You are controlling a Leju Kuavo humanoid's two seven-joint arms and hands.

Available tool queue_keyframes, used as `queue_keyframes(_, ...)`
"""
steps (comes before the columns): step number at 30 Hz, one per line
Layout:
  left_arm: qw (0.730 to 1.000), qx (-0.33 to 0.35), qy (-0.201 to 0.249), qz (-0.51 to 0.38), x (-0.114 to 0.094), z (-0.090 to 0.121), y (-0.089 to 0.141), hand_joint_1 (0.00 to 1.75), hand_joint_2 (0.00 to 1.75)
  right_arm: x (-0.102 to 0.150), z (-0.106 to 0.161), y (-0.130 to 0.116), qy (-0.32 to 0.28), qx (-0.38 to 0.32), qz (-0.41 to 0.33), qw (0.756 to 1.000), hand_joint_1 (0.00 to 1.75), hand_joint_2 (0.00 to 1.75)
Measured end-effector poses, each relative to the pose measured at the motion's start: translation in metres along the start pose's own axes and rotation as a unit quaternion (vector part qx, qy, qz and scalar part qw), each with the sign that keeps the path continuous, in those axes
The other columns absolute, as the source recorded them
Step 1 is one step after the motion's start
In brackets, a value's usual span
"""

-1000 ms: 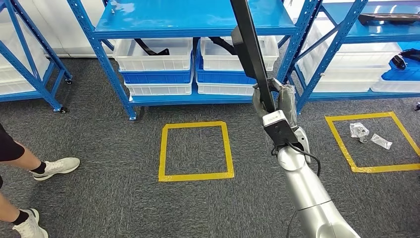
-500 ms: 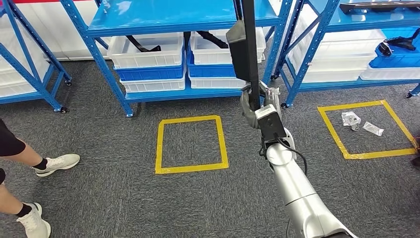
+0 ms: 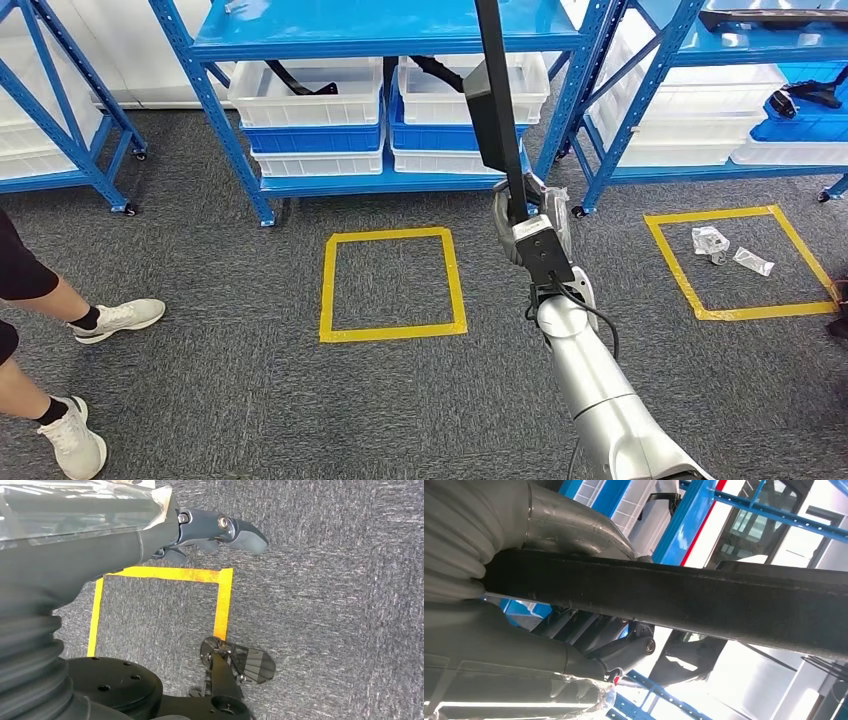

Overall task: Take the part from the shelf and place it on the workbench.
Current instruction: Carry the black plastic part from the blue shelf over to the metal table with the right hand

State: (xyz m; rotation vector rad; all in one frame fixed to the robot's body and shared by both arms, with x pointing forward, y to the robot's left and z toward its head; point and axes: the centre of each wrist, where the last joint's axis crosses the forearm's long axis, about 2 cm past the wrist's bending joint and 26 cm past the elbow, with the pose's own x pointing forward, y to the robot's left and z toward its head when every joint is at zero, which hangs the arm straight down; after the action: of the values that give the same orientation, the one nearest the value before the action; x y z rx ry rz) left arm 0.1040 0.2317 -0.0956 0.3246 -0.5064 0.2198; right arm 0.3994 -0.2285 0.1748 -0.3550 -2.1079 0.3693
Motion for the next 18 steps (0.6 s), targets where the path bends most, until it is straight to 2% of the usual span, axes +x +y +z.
queue_keyframes(18, 1.0, 0.002, 0.0, 0.0, -0.0019, 0.0001, 0.0012, 0.0, 1.75, -0.002, 0.0063, 0.0033, 0.012, 0.01, -0.004, 1.0, 1.75, 1.75)
